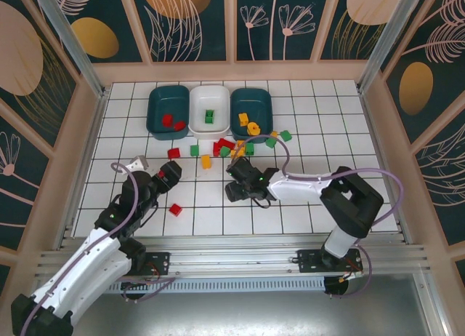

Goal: Sort the legos into containers by color

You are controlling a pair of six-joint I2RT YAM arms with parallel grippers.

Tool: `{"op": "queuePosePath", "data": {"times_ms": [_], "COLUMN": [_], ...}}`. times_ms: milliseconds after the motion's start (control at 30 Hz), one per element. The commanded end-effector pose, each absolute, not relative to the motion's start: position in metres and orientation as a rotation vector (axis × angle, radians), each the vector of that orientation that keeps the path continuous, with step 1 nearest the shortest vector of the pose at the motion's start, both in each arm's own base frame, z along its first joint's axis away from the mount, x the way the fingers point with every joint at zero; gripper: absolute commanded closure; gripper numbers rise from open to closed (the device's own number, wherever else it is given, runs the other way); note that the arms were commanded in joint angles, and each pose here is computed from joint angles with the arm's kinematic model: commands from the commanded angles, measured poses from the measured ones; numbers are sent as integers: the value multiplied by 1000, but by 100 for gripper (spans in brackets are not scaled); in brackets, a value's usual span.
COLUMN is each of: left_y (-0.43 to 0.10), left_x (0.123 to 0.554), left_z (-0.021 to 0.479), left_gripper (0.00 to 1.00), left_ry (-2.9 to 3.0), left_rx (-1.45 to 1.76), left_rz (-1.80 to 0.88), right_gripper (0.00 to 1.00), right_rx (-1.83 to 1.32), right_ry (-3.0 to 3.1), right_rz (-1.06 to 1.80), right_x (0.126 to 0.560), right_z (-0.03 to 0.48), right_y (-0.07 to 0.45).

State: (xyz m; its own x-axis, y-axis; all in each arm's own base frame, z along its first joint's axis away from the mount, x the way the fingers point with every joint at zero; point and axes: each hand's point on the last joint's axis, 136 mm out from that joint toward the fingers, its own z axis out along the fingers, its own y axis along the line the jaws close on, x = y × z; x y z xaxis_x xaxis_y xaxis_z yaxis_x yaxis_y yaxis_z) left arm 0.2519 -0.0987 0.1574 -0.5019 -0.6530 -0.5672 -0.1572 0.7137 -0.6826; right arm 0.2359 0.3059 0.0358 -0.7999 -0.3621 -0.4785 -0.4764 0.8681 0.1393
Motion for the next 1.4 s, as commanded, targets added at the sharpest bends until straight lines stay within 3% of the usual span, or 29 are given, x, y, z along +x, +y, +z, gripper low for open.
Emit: {"op": "queuePosePath", "data": {"times_ms": [0,133,433,867,1100,1367], "left_y": [-104,-107,-111,-116,-121,-125], "left_x": [249,245,233,231,237,243], "left_z": [155,147,134,139,144,138], "left_gripper": [1,2,2,2,2,1], "left_ry": [2037,2070,2091,2061,2064,2154], "left_rx": [-655,-633,-596,-560,-540,-509], "left_rz": [-779,-781,-835,-893,-893,-818], "right_gripper": [52,62,74,79,79,79], "right_rx": [-606,-568,-534,-387,-329,-251], "right_ry": [2584,2609,2626,2409,2291,2254], "right_rz": [319,269,129,223,270,278], "right_x": [242,245,253,297,371,469], "right_z": [38,29,14,114,143,136], "right_y": [313,311,316,354,368,372]}}
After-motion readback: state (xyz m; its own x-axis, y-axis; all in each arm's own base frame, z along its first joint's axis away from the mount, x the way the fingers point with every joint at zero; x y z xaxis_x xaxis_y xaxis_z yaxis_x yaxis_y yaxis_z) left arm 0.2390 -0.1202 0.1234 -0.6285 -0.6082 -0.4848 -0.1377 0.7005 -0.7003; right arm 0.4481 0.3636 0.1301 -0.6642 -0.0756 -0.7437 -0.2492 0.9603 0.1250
